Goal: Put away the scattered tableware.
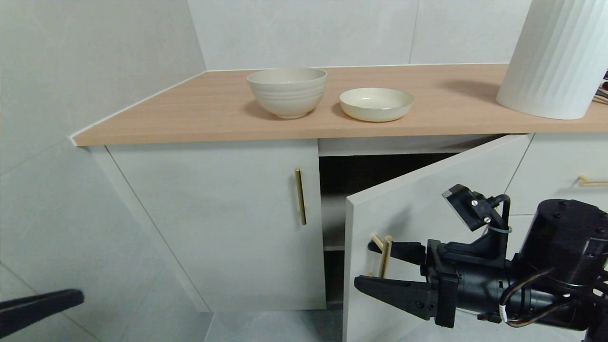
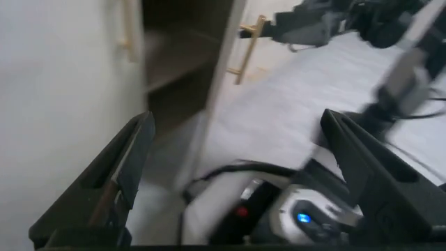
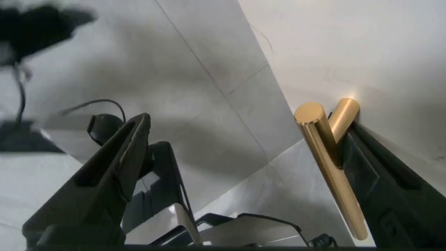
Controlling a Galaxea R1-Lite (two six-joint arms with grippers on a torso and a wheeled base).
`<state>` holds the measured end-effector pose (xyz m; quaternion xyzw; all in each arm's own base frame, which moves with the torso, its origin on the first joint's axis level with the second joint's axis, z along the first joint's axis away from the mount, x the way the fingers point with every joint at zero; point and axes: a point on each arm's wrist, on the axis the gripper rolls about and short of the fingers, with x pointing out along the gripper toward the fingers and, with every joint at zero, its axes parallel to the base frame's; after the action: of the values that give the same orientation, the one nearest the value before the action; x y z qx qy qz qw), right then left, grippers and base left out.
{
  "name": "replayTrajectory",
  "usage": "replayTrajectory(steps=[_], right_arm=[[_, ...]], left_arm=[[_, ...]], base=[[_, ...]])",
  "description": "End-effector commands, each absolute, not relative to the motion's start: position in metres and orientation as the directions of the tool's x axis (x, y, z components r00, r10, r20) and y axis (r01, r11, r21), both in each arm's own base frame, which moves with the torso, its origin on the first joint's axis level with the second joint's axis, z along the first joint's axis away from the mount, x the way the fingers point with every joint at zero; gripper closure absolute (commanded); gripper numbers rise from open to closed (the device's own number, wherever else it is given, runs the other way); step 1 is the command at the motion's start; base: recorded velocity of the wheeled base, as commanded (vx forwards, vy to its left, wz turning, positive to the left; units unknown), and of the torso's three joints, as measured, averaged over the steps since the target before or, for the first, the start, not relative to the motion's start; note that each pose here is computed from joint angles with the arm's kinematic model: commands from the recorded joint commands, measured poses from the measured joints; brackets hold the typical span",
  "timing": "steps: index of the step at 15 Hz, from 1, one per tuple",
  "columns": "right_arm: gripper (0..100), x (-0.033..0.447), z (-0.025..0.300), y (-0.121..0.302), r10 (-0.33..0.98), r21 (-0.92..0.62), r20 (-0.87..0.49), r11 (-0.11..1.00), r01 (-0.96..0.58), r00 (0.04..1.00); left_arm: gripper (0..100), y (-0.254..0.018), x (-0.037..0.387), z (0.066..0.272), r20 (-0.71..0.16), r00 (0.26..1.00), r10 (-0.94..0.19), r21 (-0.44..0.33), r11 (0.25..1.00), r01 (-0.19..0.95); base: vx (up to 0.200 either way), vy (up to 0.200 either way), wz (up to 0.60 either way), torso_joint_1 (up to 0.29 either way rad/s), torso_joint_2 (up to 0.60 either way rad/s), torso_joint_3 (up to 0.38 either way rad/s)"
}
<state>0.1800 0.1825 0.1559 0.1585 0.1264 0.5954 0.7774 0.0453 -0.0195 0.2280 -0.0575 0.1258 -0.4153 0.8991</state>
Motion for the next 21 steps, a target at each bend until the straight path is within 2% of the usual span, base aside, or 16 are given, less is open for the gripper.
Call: replayTrajectory(steps=[1, 4, 9, 14, 15, 21], right_arm=[[0, 0.180, 0.154, 0.183, 0.965, 0.394, -0.013, 0.246, -0.885, 0.262], [0, 0.180, 0.155, 0.182, 0.965, 0.394, -0.012, 0.247, -0.885, 0.264], [0, 0.179, 0.154, 0.182, 0.965, 0.396, -0.016, 0.245, -0.885, 0.261], [0, 0.180, 0.153, 0.183, 0.965, 0.397, -0.018, 0.248, -0.884, 0.262], [0, 0.180, 0.151, 0.183, 0.965, 0.400, -0.023, 0.248, -0.882, 0.261], [0, 0.180, 0.151, 0.183, 0.964, 0.400, -0.026, 0.252, -0.881, 0.263]], left_arm=[[0, -0.049, 0.138, 0.218, -0.308, 0.416, -0.855, -0.381, 0.512, 0.770], [0, -0.067, 0.179, 0.202, -0.315, 0.376, -0.872, -0.411, 0.482, 0.774], [0, -0.095, 0.205, 0.164, -0.346, 0.289, -0.893, -0.521, 0.438, 0.732], [0, -0.099, 0.204, 0.165, -0.334, 0.294, -0.896, -0.528, 0.436, 0.728], [100, -0.099, 0.204, 0.165, -0.334, 0.294, -0.895, -0.528, 0.436, 0.729], [100, -0.111, 0.212, 0.159, -0.309, 0.277, -0.910, -0.501, 0.404, 0.766]], base=[[0.000, 0.000, 0.00, 0.000, 0.00, 0.000], [0.000, 0.000, 0.00, 0.000, 0.00, 0.000], [0.000, 0.000, 0.00, 0.000, 0.00, 0.000], [0.000, 0.000, 0.00, 0.000, 0.00, 0.000], [0.000, 0.000, 0.00, 0.000, 0.00, 0.000], [0.000, 0.000, 0.00, 0.000, 0.00, 0.000]])
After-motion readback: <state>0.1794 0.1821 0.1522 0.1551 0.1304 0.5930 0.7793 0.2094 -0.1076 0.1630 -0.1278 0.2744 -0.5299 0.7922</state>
